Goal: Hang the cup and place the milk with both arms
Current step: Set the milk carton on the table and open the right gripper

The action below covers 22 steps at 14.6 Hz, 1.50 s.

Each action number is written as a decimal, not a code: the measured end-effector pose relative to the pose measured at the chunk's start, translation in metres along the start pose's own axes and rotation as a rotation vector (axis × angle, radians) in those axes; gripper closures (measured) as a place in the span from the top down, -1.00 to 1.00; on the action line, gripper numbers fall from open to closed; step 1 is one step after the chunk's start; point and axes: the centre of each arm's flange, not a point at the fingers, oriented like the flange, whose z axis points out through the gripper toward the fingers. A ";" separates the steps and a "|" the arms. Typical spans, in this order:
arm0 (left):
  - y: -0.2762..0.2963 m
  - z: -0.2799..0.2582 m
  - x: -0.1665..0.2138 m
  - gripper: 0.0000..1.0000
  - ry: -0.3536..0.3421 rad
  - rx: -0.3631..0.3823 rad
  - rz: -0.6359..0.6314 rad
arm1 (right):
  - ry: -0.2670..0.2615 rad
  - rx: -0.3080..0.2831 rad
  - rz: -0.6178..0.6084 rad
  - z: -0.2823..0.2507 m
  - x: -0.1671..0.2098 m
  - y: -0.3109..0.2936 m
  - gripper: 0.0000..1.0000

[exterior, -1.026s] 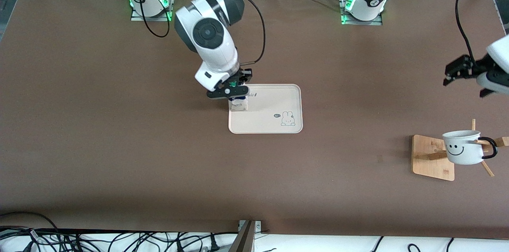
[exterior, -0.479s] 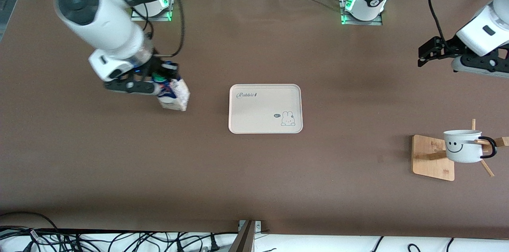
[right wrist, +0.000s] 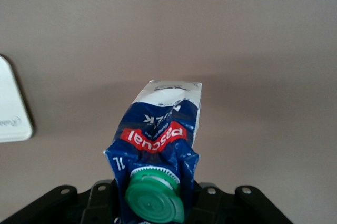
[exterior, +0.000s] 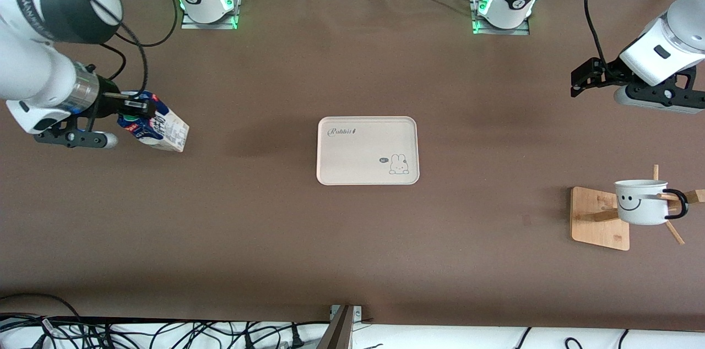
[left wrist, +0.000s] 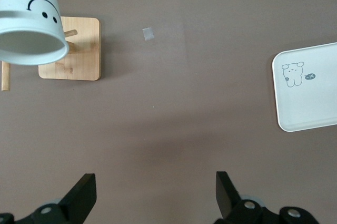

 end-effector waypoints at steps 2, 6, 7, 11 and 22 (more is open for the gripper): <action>-0.003 0.000 0.000 1.00 0.004 0.000 -0.006 | -0.029 0.003 -0.031 0.020 0.005 0.024 -0.31; -0.009 -0.001 0.002 1.00 0.018 0.001 -0.024 | -0.010 -0.002 -0.080 0.071 0.018 0.044 -0.31; -0.016 -0.002 0.003 1.00 0.032 0.002 -0.036 | -0.006 -0.005 -0.086 0.087 0.020 0.046 -0.31; -0.032 -0.003 0.003 1.00 0.048 0.003 -0.063 | 0.007 -0.013 -0.118 0.133 0.019 0.055 -0.31; -0.027 -0.010 0.017 1.00 0.063 0.003 -0.051 | 0.044 -0.012 -0.087 0.155 0.018 0.085 0.82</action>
